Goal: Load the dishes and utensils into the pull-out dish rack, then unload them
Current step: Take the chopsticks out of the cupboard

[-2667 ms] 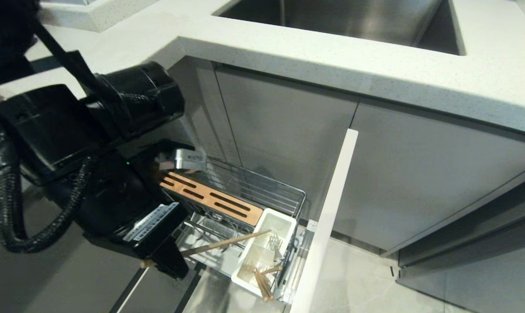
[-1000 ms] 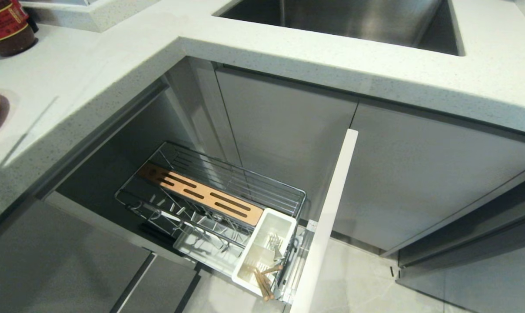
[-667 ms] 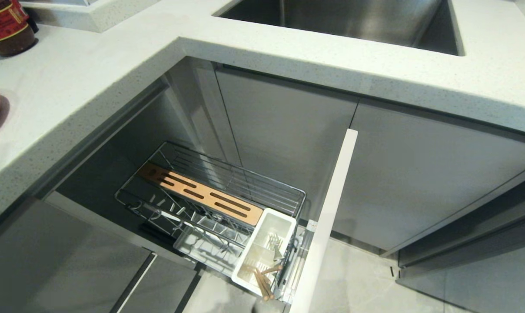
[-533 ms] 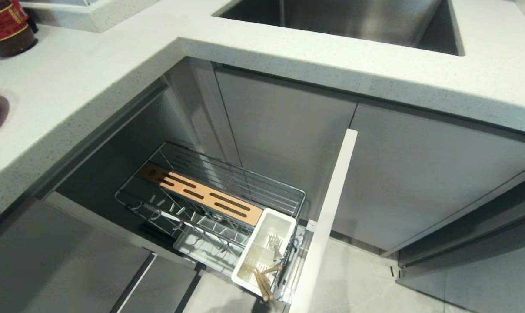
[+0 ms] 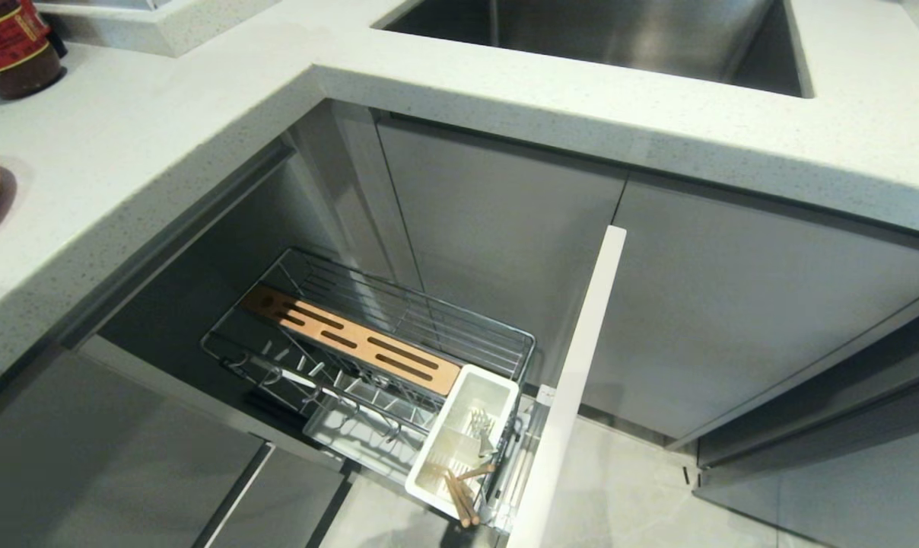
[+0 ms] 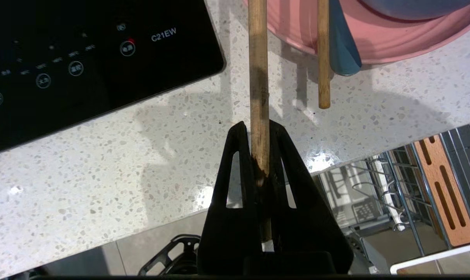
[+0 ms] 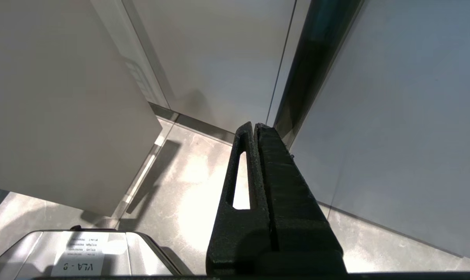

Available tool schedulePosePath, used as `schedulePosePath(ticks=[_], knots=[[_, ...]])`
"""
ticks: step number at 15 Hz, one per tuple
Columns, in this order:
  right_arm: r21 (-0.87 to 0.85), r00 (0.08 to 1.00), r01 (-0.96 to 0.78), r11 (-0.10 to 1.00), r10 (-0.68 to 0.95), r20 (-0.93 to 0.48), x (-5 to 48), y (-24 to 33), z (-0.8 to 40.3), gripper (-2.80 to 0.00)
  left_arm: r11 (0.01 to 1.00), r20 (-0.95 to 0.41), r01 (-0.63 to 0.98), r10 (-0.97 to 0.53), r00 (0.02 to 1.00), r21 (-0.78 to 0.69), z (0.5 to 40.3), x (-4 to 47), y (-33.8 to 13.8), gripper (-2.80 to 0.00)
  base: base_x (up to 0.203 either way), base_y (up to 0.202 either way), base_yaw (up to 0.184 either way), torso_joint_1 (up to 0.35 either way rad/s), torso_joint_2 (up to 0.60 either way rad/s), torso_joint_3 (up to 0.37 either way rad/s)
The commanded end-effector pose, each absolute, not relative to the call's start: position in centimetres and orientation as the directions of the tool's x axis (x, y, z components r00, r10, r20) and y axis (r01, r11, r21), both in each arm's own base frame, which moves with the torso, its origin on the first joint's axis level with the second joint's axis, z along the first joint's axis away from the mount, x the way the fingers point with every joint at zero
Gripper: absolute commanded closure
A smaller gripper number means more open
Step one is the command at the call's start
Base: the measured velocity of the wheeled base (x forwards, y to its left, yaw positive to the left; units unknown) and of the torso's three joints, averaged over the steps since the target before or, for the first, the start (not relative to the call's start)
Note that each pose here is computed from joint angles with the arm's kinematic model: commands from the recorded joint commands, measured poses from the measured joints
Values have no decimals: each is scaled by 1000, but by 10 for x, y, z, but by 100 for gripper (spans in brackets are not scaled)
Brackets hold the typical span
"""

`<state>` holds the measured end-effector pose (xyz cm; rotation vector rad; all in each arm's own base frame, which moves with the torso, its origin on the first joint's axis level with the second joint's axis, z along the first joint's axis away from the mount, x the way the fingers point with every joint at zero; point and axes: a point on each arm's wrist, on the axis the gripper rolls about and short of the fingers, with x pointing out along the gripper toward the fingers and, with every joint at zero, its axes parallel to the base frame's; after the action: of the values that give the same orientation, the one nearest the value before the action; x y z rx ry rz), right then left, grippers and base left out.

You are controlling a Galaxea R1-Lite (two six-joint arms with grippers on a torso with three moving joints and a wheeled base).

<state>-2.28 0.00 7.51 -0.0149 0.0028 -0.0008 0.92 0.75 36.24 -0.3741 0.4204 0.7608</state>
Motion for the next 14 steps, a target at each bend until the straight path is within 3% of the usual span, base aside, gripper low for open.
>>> schedulePosePath(ticks=[1, 14], knots=[[-15, 1000, 0, 1000, 0, -3, -23, 0, 75, 0, 663, -535, -727, 556, 636, -175, 359, 19, 17, 0, 0, 0, 0, 0, 0, 0], [-15, 1000, 0, 1000, 0, -3, -23, 0, 75, 0, 758, -526, -617, 444, 726, -212, 360, 64, 51, 0, 0, 0, 0, 0, 0, 0]])
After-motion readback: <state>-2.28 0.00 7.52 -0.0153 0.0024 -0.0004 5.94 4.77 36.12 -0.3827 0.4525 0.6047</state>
